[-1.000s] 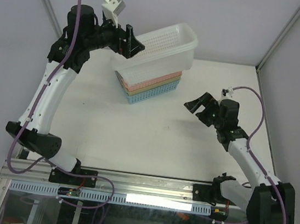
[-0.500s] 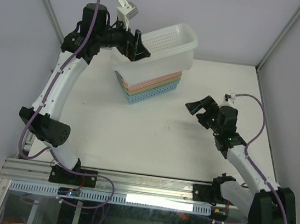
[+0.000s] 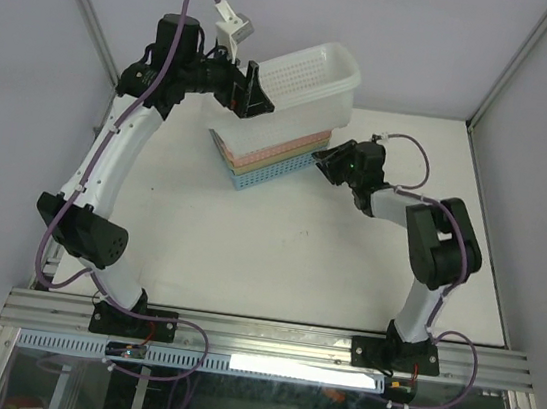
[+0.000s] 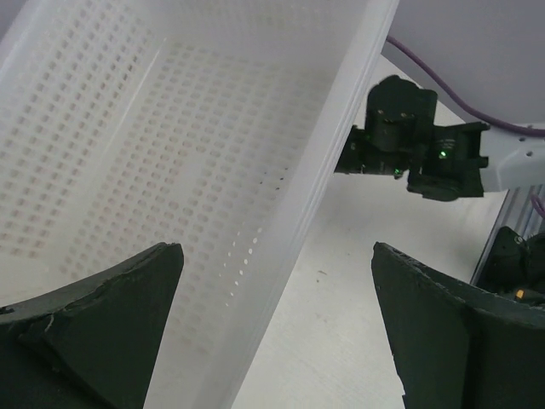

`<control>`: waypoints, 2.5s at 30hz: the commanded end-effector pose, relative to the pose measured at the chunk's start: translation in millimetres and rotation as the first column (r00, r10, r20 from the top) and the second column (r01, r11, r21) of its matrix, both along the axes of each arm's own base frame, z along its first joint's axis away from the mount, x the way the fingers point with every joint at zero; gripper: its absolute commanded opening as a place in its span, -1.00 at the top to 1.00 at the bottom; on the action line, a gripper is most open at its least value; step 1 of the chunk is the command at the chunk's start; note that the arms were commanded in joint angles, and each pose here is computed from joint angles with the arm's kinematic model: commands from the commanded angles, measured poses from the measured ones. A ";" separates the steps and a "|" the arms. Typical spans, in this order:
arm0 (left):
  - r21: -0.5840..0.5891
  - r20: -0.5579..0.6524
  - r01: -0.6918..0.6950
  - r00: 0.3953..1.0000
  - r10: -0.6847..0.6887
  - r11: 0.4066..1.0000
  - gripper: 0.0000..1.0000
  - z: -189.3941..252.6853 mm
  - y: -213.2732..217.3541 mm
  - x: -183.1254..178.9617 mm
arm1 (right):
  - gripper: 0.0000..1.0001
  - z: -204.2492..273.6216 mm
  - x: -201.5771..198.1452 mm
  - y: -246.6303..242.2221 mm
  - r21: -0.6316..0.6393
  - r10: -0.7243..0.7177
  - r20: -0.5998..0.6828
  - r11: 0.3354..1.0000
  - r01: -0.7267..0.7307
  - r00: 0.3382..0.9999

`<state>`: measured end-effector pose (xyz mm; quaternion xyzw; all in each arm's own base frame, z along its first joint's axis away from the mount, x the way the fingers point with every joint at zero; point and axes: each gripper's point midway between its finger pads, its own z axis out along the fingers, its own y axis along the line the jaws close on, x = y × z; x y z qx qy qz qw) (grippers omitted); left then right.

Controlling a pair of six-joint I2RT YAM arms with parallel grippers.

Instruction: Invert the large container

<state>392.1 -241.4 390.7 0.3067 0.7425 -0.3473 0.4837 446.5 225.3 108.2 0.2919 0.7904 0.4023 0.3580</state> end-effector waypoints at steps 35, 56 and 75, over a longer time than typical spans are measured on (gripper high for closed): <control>-0.127 0.112 0.014 0.994 0.000 0.992 -0.83 49.6 -14.7 10.0 | -0.58 48.5 -104.5 -113.1 -0.408 0.120 0.033 0.908 -0.097 0.992; -0.221 -0.080 0.239 0.962 -0.262 0.945 -0.03 8.3 -28.5 16.6 | -0.62 68.2 -136.3 -120.8 -0.456 0.164 0.053 0.881 -0.122 0.985; -0.243 -0.044 0.256 0.961 -0.275 0.935 0.89 21.3 -31.2 19.6 | -0.62 92.0 -135.9 -130.8 -0.508 0.155 0.091 0.857 -0.088 0.984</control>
